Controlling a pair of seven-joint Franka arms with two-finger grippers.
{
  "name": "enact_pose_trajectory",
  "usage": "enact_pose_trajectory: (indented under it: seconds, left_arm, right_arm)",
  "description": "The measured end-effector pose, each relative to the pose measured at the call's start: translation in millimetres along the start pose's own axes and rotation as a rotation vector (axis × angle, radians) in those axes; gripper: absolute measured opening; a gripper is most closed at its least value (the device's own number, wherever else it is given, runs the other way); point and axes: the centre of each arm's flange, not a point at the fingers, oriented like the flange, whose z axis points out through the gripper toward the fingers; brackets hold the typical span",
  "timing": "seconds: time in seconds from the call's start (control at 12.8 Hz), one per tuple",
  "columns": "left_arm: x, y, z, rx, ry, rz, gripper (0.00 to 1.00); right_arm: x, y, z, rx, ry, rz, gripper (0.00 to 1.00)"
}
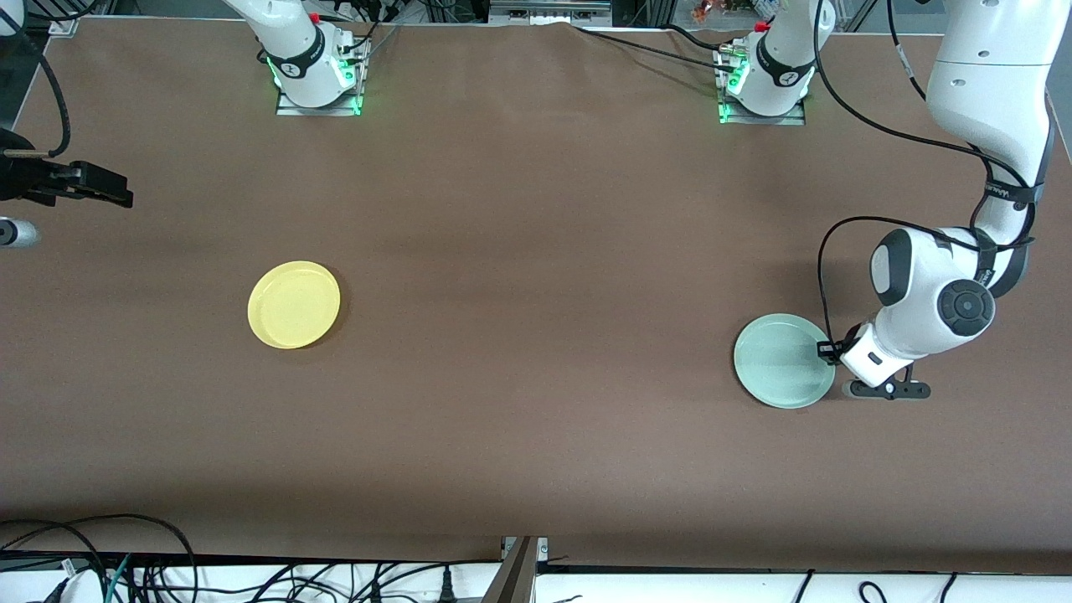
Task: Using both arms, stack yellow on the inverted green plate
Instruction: 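Reach the left gripper down to the rim of the green plate, then grasp the green plate rim with the left gripper and lift it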
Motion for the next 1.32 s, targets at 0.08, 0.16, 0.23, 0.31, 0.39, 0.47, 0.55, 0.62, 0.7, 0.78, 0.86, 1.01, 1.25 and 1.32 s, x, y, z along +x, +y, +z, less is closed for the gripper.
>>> enact_pose_trajectory:
  seconds: [0.08, 0.16, 0.23, 0.31, 0.39, 0.47, 0.55, 0.62, 0.7, 0.78, 0.86, 1.01, 1.25, 1.32]
  left_arm:
    - [7.5, 4.7, -11.0, 0.024, 0.013, 0.027, 0.03]
    - [14.1, 10.6, -21.1, 0.044, 0.023, 0.051, 0.03]
    - [20.0, 19.0, -30.6, 0.064, 0.034, 0.078, 0.03]
    - [26.0, 30.1, -41.3, 0.086, 0.039, 0.108, 0.03]
    - [32.5, 45.0, -55.5, 0.107, 0.041, 0.139, 0.03]
    - [39.3, 63.5, -73.5, 0.120, 0.040, 0.164, 0.03]
    - [44.9, 85.0, -92.8, 0.130, 0.041, 0.190, 0.03]
    - [48.6, 109.9, -111.3, 0.147, 0.048, 0.226, 0.03]
    - [50.8, 134.9, -127.4, 0.174, 0.065, 0.262, 0.03]
    - [51.3, 159.9, -140.0, 0.200, 0.087, 0.291, 0.03]
    - [50.4, 181.1, -148.8, 0.211, 0.106, 0.313, 0.03]
    - [44.6, 221.3, -157.9, 0.215, 0.132, 0.340, 0.03]
    - [27.5, 287.2, -164.0, 0.300, 0.192, 0.345, 0.03]
    - [17.6, 314.5, -165.1, 0.369, 0.221, 0.353, 0.03]
  right_arm:
    - [1.7, 2.1, 2.6, 0.001, -0.005, 0.003, 1.00]
    - [2.4, 2.8, 3.7, 0.001, -0.007, 0.005, 1.00]
    - [2.5, 2.8, 3.7, 0.001, -0.007, 0.005, 1.00]
    - [2.4, 2.8, 3.3, 0.001, -0.006, 0.005, 1.00]
    - [2.4, 2.8, 3.0, 0.001, -0.005, 0.005, 1.00]
    - [2.4, 2.8, 2.8, 0.001, -0.005, 0.005, 1.00]
    - [2.4, 2.8, 2.7, 0.001, -0.005, 0.005, 1.00]
    - [2.4, 2.9, 2.7, 0.001, -0.005, 0.005, 1.00]
    - [2.4, 3.1, 2.7, 0.001, -0.005, 0.005, 1.00]
    - [2.4, 3.3, 2.7, 0.001, -0.005, 0.006, 1.00]
    - [2.7, 3.7, 3.1, 0.001, -0.005, 0.006, 1.00]
    - [5.2, 4.1, 6.7, 0.001, -0.012, 0.007, 1.00]
    - [16.8, 5.5, 21.8, -0.001, -0.035, 0.009, 1.00]
    - [23.6, 8.0, 28.4, -0.006, -0.034, 0.012, 1.00]
